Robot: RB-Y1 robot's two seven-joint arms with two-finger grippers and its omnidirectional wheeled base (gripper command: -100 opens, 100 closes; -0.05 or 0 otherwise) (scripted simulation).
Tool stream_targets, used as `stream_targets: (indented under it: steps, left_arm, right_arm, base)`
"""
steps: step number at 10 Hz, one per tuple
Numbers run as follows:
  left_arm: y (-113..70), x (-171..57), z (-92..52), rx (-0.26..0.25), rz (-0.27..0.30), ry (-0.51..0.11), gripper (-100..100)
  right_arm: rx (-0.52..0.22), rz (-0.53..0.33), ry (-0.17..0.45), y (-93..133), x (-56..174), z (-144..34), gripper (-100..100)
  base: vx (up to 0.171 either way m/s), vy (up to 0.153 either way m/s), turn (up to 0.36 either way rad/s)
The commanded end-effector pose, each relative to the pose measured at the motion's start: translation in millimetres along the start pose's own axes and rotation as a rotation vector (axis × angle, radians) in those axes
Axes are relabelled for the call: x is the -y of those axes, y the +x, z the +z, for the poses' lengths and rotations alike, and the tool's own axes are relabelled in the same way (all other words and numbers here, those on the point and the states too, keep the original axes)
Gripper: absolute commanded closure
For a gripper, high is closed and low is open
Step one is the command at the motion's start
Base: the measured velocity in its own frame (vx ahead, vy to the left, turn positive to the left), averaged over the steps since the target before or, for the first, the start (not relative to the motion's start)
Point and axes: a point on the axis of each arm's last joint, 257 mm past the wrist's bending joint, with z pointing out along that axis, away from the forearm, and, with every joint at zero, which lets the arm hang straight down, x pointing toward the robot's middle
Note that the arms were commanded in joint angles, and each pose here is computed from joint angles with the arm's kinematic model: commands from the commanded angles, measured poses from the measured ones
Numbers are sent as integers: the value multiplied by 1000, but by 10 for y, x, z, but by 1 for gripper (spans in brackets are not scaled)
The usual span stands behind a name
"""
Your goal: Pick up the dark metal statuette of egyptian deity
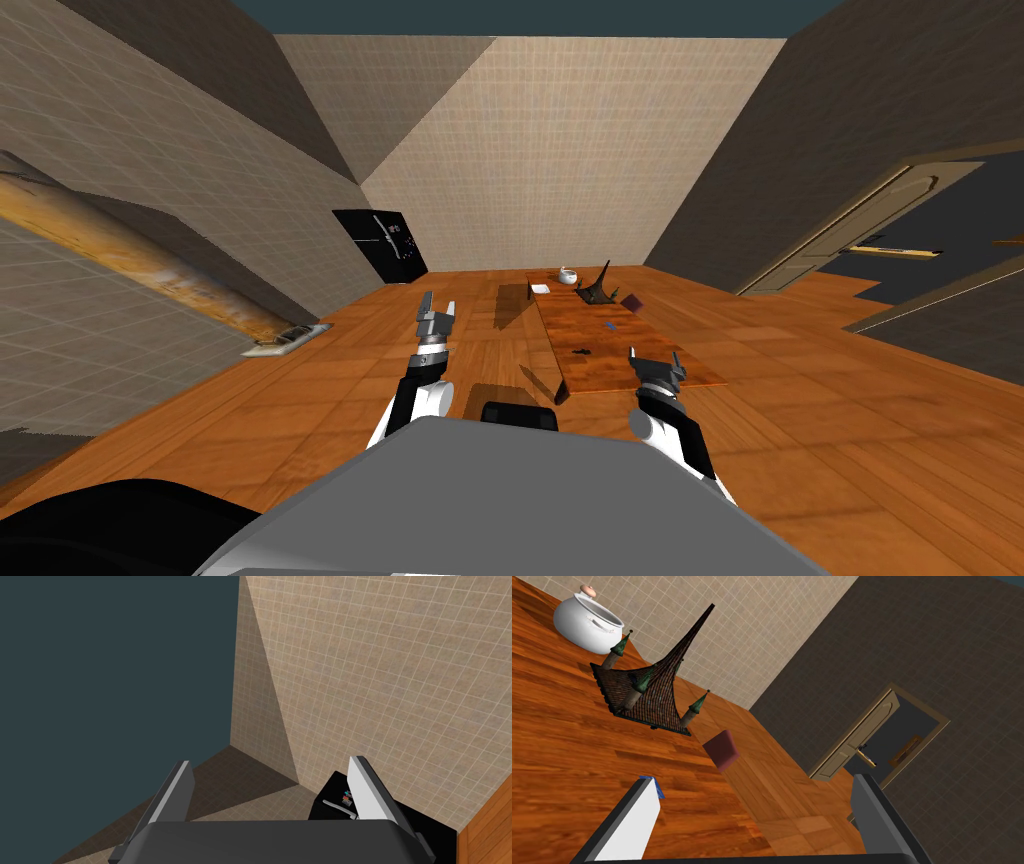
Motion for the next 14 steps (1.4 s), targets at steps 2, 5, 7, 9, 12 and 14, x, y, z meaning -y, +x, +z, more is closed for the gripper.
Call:
stream_targets:
  steps: [2, 5, 7, 9, 12, 14]
  left_arm:
    - [0, 0, 0, 0, 0, 0, 0]
    - [0, 0, 0, 0, 0, 0, 0]
    - [0, 0, 0, 0, 0, 0, 0]
    - [0, 0, 0, 0, 0, 0, 0]
    - [0, 0, 0, 0, 0, 0, 0]
    - [-1, 0, 0, 0, 0, 0, 0]
  right_arm:
    - [88, 49, 10, -416, 7, -28, -100]
    - [223, 156, 6, -973, -83, -65, -100]
    - [250, 149, 16, -1099, -36, -129, -100]
    - [347, 198, 19, -1490, -38, -250, -100]
    - [500, 305, 0, -2070, -103, -467, -100]
    - [524, 303, 11, -2152, -59, -533, -100]
  base:
    - [84, 42, 56]
    - [132, 65, 43]
    - [90, 37, 13]
    - [119, 42, 38]
    - [148, 38, 28]
    - [112, 11, 6]
